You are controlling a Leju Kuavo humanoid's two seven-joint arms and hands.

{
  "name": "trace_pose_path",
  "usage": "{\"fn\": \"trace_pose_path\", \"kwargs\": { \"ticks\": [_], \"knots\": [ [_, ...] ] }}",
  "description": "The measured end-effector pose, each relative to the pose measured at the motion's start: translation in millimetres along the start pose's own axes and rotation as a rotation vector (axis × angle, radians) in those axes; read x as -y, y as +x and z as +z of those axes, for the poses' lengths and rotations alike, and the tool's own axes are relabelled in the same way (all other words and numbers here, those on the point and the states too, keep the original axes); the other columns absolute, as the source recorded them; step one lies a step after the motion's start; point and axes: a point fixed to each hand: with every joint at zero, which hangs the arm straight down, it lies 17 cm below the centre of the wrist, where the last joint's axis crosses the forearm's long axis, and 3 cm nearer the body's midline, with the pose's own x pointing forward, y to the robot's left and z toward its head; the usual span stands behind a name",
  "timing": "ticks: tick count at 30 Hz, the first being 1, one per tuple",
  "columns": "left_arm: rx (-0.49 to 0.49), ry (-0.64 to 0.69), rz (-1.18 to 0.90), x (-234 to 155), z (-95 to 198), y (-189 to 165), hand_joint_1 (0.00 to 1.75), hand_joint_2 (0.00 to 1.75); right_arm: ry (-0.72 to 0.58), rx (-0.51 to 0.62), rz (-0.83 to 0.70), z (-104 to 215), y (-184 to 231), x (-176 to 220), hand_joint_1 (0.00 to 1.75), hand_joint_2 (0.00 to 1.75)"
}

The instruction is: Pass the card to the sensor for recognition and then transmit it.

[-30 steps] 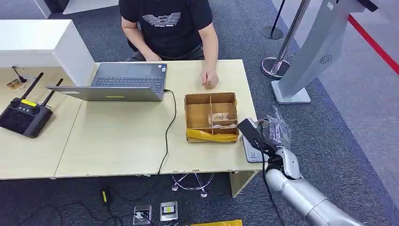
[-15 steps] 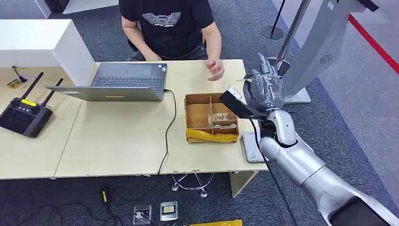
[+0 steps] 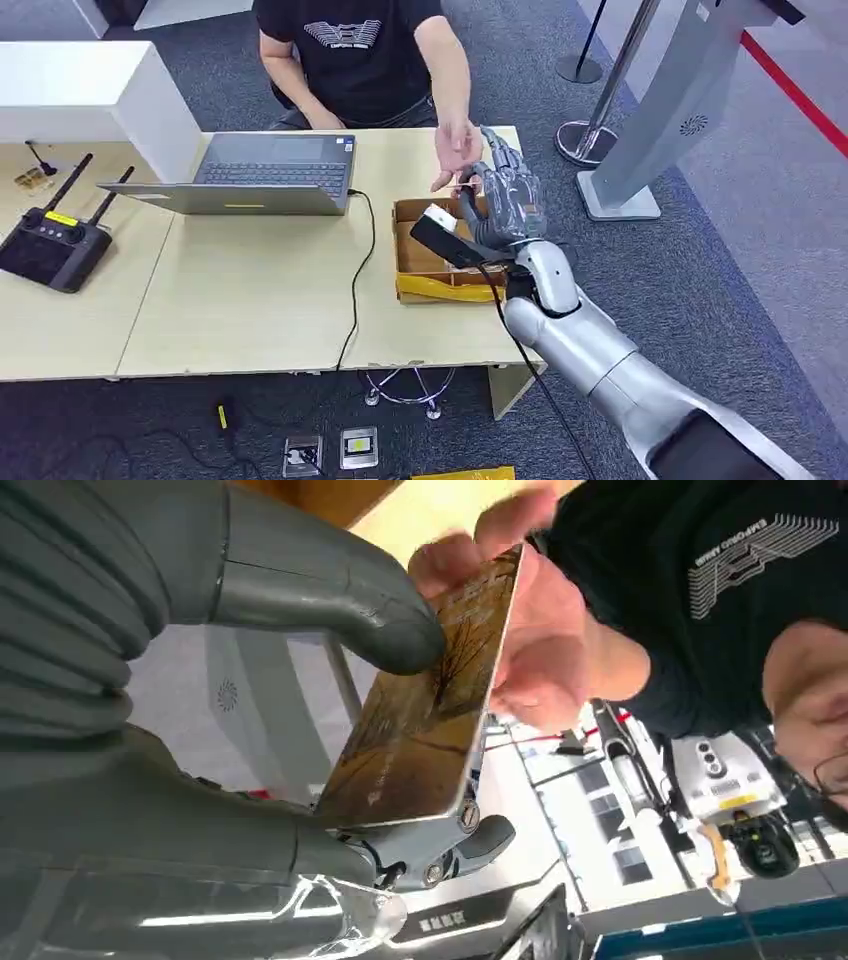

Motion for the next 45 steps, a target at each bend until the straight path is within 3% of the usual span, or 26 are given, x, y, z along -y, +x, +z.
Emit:
{"fn": "trace_pose_path", "kwargs": {
  "ticks": [4,13,14,16,17,18,20,21,34,45],
  "knots": [
    [0.086,-0.065,-0.229,6.2,0.8,3.5,0.00,0.00,0.016,0.002,0.007,1.3,2.0,-8.8,1.75,1.75],
    [0.076,-0.062,-0.200,6.5,1.4,2.2,0.00,0.00,0.030,-0.002,0.035,3.8,2.1,-18.4,1.75,1.75],
    [0.074,-0.062,-0.198,6.5,1.4,1.9,0.00,0.00,0.032,-0.002,0.037,4.2,1.9,-19.2,1.43,1.75],
    [0.059,-0.060,-0.190,6.7,1.4,0.2,0.00,0.00,0.034,0.001,0.038,4.6,3.5,-20.7,1.43,1.75],
    [0.052,-0.058,-0.181,6.9,1.4,-0.2,0.00,0.00,0.034,0.003,0.038,4.7,4.8,-21.2,0.28,1.75],
    [0.042,-0.057,-0.169,7.7,1.7,-0.8,0.00,0.00,0.033,0.005,0.037,4.7,5.7,-21.6,0.00,1.75],
    [0.033,-0.057,-0.153,9.7,2.6,-1.0,0.00,0.00,0.032,0.007,0.035,4.5,7.8,-22.2,0.00,1.75],
    [0.031,-0.059,-0.150,10.3,2.9,-1.4,0.00,0.00,0.030,0.008,0.036,4.5,8.2,-22.3,0.00,0.00],
    [0.060,-0.068,-0.127,13.2,3.6,4.6,0.00,0.00,0.043,0.016,0.040,4.4,15.2,-28.2,0.00,0.00],
    [0.115,-0.097,-0.226,10.7,1.3,7.2,0.00,0.00,0.132,-0.091,-0.011,17.5,-17.2,-36.6,0.00,0.00]
  ]
}}
